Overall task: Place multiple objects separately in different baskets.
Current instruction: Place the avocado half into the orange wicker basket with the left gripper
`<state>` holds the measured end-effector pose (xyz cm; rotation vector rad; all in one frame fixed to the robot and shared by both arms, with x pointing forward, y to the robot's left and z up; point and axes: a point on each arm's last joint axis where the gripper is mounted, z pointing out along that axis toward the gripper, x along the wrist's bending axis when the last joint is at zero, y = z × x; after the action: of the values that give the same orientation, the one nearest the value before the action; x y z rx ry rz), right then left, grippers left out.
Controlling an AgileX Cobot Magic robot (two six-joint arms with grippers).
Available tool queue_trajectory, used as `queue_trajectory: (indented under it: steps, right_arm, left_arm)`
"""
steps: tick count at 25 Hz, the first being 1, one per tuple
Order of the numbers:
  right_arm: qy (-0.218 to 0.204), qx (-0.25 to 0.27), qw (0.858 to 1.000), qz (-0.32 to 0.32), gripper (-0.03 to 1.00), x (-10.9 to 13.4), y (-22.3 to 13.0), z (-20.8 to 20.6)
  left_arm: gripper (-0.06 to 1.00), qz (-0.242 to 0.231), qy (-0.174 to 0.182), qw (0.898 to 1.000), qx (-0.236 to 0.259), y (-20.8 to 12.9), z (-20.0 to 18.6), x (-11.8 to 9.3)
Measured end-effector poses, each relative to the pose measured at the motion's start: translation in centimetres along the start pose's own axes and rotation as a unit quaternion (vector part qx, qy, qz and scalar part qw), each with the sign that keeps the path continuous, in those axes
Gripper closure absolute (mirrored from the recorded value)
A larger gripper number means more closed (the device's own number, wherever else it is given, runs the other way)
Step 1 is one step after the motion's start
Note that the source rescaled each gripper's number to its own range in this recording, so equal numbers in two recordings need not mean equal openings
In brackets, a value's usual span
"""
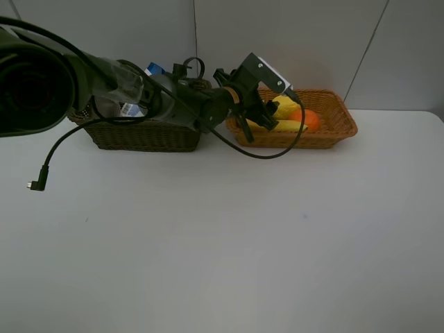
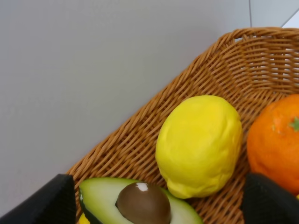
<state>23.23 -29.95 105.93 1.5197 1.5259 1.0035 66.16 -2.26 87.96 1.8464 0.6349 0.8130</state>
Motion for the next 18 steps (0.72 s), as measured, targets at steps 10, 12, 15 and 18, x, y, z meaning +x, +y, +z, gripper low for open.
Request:
queue_trajectory:
  steps: [10, 12, 15, 18]
  right_arm:
    - [0.0, 0.0, 1.0, 0.0, -0.03, 0.0, 0.0, 0.0]
    - [0.0, 0.0, 1.0, 0.0, -0.03, 0.0, 0.0, 0.0]
    - [0.0, 0.0, 1.0, 0.0, -0.03, 0.0, 0.0, 0.0]
    - [0.0, 0.0, 1.0, 0.0, -0.03, 0.0, 0.0, 0.0]
  left_arm:
    - [0.0, 0.001, -0.002, 1.0, 0.002, 1.1, -0.4, 0.2]
    - [0.0, 0.001, -0.004, 1.0, 0.007, 1.8, -0.7, 0.4]
    - [0.0, 0.001, -0.011, 1.0, 0.029, 2.9, -1.3, 0.7]
    - [0.0, 0.001, -0.022, 0.998, 0.061, 4.0, -2.2, 1.0]
